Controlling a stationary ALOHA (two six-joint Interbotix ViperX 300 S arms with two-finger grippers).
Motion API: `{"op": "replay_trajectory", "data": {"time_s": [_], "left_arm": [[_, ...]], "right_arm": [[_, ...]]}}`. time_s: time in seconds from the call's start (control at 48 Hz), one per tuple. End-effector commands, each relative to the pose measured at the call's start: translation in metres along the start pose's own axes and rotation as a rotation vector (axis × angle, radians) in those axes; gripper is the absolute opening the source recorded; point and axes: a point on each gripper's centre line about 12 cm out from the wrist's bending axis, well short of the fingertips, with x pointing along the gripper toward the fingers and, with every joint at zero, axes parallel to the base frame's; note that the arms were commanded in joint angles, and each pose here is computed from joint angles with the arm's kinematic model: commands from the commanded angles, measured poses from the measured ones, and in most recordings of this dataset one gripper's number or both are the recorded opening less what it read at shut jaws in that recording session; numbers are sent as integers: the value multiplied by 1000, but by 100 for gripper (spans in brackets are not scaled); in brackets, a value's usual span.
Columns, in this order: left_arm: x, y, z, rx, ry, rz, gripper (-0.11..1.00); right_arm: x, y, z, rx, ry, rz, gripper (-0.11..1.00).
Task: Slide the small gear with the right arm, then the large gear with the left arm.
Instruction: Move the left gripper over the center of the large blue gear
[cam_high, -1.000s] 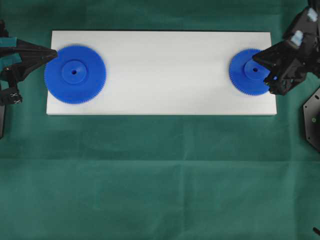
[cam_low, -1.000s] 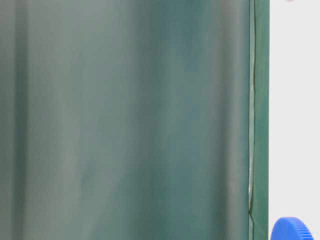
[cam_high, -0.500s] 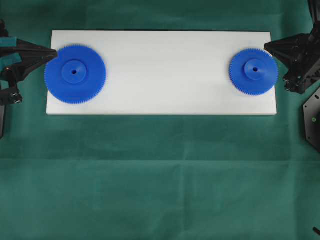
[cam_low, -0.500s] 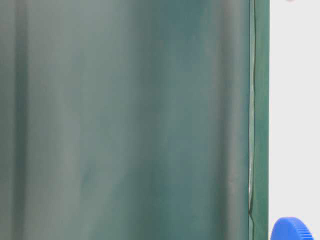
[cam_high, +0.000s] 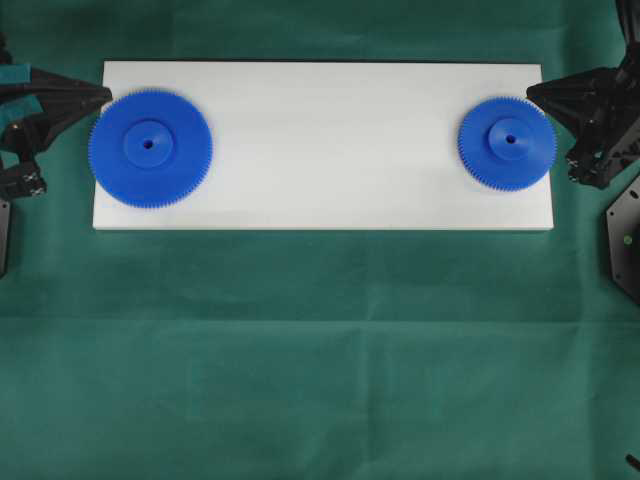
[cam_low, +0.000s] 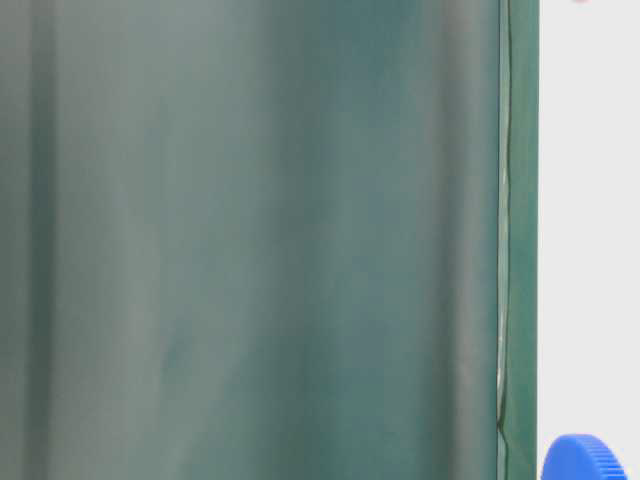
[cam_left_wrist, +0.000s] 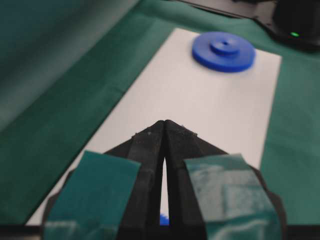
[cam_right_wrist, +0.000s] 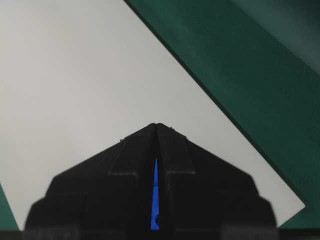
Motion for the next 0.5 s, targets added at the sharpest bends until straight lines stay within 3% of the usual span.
{"op": "replay_trajectory", "data": {"time_s": [0.0, 0.167, 0.479], "left_arm": [[2, 4, 11, -4, -25, 23, -1], [6, 6, 4, -3, 40, 36, -1], [41, 18, -32, -14, 377, 91, -1]], "right_arm": [[1, 2, 5, -4, -13, 9, 50], [1, 2, 4, -5, -13, 10, 50], [1, 2, 4, -4, -11, 11, 50]]}}
